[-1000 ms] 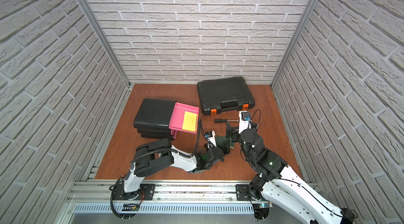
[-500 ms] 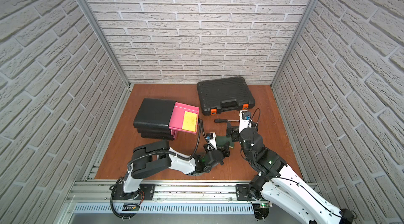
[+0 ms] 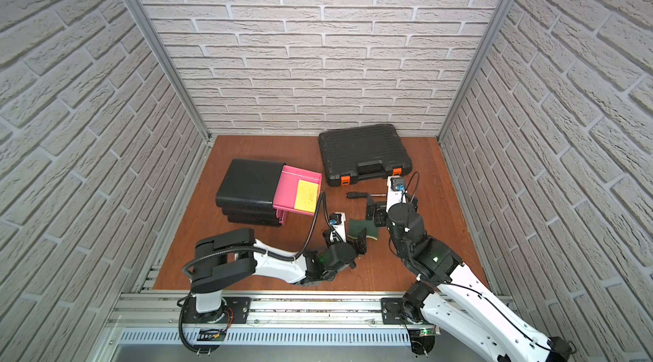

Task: Take the sponge out of the drawer
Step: Place the sponge at the center of the board, then pick up the sponge from the drawer.

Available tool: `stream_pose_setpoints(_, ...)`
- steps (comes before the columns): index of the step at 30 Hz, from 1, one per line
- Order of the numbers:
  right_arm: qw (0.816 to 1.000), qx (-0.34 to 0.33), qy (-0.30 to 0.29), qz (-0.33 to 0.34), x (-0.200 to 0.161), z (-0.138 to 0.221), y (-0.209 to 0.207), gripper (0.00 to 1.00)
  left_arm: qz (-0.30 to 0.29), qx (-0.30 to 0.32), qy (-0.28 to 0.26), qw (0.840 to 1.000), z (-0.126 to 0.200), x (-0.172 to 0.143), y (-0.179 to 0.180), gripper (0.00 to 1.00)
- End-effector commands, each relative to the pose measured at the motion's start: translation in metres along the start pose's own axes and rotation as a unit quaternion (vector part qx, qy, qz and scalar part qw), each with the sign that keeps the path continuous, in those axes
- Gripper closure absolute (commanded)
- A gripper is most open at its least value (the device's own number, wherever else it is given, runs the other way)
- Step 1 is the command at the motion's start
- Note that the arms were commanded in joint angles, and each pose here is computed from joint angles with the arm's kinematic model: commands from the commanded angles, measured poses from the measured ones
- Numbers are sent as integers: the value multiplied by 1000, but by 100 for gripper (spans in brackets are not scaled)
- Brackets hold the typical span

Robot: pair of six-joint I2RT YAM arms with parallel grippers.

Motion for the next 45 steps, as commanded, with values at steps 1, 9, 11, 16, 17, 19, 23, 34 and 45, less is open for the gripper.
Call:
stream_pose_setpoints(1,1000,-7,-11,-24,16,1,-4,1,-30,-24,23,999,18,13,-11,2)
stream_pose_setpoints(9,999,-20,10,-45,27,-14,2,1,-37,-83,42,995,50,28,-8,2)
stream_pose_setpoints(11,999,-14,13,-45,28,-17,5,1,-36,-120,39,991,58,30,-7,2)
stream_pose_setpoints(16,998,-15,15,-56,30,-20,7,1,-35,-154,45,986,70,37,-5,2)
stream_pose_setpoints(17,998,-23,15,-62,29,-21,6,1,-33,-168,49,984,71,38,-4,2)
stream_pose_setpoints(19,997,-36,14,-73,27,-20,3,1,-39,-199,48,978,76,37,-7,2)
stream_pose_setpoints(23,997,-8,-2,-75,28,-20,8,1,-44,-236,49,970,79,32,-4,2)
stream_pose_setpoints(34,998,39,17,-55,47,-28,23,0,-116,-244,82,959,90,57,-17,2)
stream_pose_setpoints(45,989,130,16,-71,71,-36,49,8,-191,-124,47,973,149,137,11,2)
Point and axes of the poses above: each gripper's point midway between its finger pads, its own z axis back along the fingers, its own y axis along the line the jaws close on, x = y × z, the point moved 7 cm from there along z, back along the fingers, and after that the axes turned 13 degrees about z, right-handed, at the moved point
